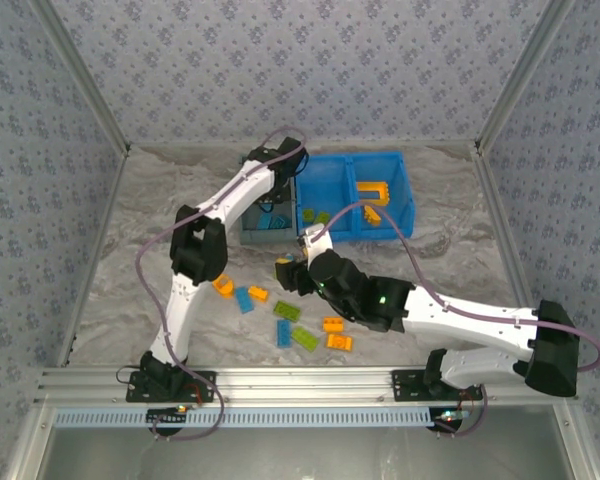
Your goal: Sort the legos into containers by color
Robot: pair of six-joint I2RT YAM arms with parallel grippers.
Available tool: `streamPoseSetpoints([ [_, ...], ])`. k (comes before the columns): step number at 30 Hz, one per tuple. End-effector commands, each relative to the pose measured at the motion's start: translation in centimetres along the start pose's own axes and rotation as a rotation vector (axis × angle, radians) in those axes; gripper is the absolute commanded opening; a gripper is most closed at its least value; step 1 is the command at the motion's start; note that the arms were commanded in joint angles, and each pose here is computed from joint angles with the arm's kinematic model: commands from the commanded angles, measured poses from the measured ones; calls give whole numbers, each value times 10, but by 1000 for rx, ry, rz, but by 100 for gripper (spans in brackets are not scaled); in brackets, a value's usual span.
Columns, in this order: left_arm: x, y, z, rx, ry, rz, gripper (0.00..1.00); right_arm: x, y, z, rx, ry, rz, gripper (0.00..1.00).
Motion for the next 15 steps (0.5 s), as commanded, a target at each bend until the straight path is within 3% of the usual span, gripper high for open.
streamPoseSetpoints([
  [1,0,-2,6,19,-66,4,36,-7,-1,-6,28,32,-27,68],
  [7,-43,-11,9,7,-8,-57,49,-12,10,-12,32,40,-4,69],
  [11,-98,-13,17,3,35,-153,51,-10,19,-15,4,49,45,69],
  [15,-157,-9,48,-40,74,-242,54,4,29,-6,-64,1,136,68],
])
Point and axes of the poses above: each hand's point on the last joint's axis, 136 mm out from that joint toward the fingers, its own x axis out along the fingers, its own z axis along the line the jaws close on, y = z × x, the point moved 9 cm from there along -x, back along the fingers, and after that the axes turned 12 degrees about -x, right-handed, at the moved point
